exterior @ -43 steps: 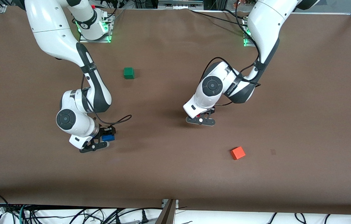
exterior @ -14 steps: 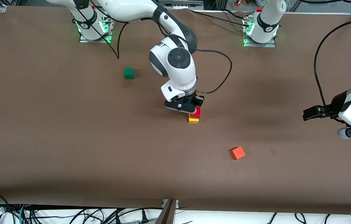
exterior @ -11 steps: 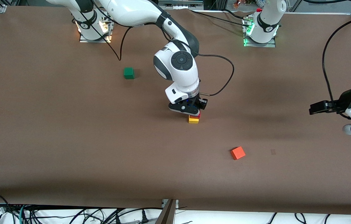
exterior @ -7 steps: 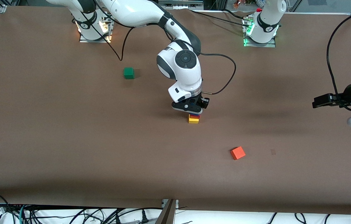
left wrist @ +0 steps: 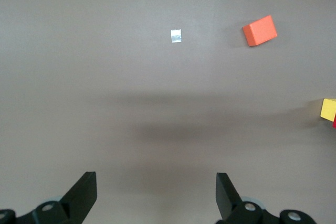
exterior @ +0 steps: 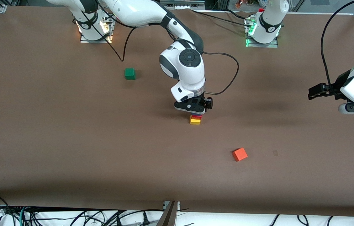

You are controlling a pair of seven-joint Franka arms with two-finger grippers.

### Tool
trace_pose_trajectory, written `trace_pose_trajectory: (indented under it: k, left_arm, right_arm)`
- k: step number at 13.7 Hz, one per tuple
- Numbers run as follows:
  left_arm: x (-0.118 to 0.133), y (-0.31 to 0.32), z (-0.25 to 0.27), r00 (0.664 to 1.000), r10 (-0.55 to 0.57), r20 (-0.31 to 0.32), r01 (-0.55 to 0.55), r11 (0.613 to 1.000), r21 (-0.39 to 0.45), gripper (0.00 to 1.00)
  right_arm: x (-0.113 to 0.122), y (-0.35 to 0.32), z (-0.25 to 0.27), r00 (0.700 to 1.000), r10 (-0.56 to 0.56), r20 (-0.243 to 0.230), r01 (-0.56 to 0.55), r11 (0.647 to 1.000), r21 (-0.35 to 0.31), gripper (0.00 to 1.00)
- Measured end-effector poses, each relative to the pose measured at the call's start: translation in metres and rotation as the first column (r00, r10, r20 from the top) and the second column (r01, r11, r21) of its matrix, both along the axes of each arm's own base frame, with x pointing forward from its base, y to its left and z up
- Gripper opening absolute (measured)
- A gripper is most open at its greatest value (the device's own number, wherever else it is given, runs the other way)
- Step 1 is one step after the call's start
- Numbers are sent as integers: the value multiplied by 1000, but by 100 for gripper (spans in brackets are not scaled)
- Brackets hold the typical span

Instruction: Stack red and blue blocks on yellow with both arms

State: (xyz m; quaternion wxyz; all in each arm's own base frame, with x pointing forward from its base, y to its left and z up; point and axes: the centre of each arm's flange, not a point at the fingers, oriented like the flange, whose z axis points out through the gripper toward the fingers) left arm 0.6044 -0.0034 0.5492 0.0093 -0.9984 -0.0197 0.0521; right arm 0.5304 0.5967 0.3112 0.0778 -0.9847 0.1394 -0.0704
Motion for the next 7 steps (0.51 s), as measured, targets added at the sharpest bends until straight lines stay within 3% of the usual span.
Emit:
trace_pose_trajectory:
  k: [3, 7]
  left_arm:
    - [0, 1, -2, 1000, 3, 0, -3, 1000, 0, 100]
    - [1, 4, 0, 1000, 6, 8, -6, 1000, 0, 100]
  right_arm:
    - [23, -26, 23, 999, -34, -21, 34, 999, -35, 100]
    - [90, -147, 141, 997, -31, -64, 29, 999, -43, 100]
